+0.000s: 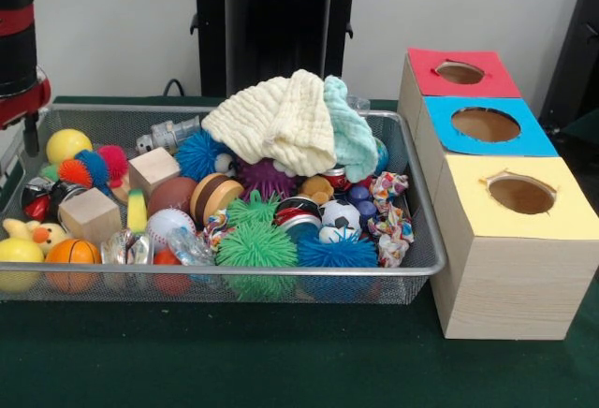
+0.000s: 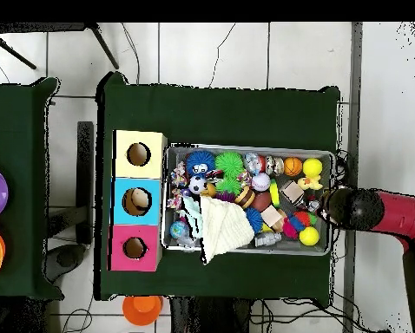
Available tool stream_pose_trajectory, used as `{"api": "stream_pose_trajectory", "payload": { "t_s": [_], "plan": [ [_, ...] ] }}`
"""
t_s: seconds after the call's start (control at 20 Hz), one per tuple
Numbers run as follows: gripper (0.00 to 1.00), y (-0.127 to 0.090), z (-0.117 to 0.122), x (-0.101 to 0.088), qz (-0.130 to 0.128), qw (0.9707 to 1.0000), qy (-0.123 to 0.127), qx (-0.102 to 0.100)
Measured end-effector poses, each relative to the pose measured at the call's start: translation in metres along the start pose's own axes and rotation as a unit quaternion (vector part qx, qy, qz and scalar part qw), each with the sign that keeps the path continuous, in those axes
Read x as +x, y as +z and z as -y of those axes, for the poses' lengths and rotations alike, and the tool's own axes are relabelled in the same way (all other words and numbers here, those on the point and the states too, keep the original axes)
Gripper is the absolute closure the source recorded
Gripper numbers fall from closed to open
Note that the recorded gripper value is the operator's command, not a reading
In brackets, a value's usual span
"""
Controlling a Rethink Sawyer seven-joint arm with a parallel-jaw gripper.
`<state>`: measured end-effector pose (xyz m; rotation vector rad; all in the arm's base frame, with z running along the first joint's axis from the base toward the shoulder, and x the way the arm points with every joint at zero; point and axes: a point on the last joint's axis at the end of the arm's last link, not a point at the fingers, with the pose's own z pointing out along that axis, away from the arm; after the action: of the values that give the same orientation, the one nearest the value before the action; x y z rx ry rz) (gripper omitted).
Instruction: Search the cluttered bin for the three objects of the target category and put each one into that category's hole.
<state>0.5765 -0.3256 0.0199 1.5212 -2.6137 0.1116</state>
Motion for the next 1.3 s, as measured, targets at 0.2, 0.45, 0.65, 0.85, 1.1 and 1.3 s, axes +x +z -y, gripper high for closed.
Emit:
{"api": "stream_pose_trajectory", "payload": {
  "t_s": [0.2, 0.45, 0.65, 0.85, 1.1, 1.3],
  "plan": [
    [0.0, 0.003, -0.002, 0.002, 0.008, 1.0, 0.002, 0.004],
    [0.0, 0.009, 0.0, 0.009, 0.017, 0.9997, 0.009, 0.013],
    [0.0, 0.012, 0.0, 0.01, 0.022, 0.9995, 0.011, 0.02],
    [0.0, 0.012, 0.0, 0.01, 0.022, 0.9995, 0.011, 0.02],
    [0.0, 0.012, 0.0, 0.01, 0.022, 0.9995, 0.011, 0.02],
    [0.0, 0.012, 0.0, 0.01, 0.022, 0.9995, 0.011, 0.02]
  ]
}}
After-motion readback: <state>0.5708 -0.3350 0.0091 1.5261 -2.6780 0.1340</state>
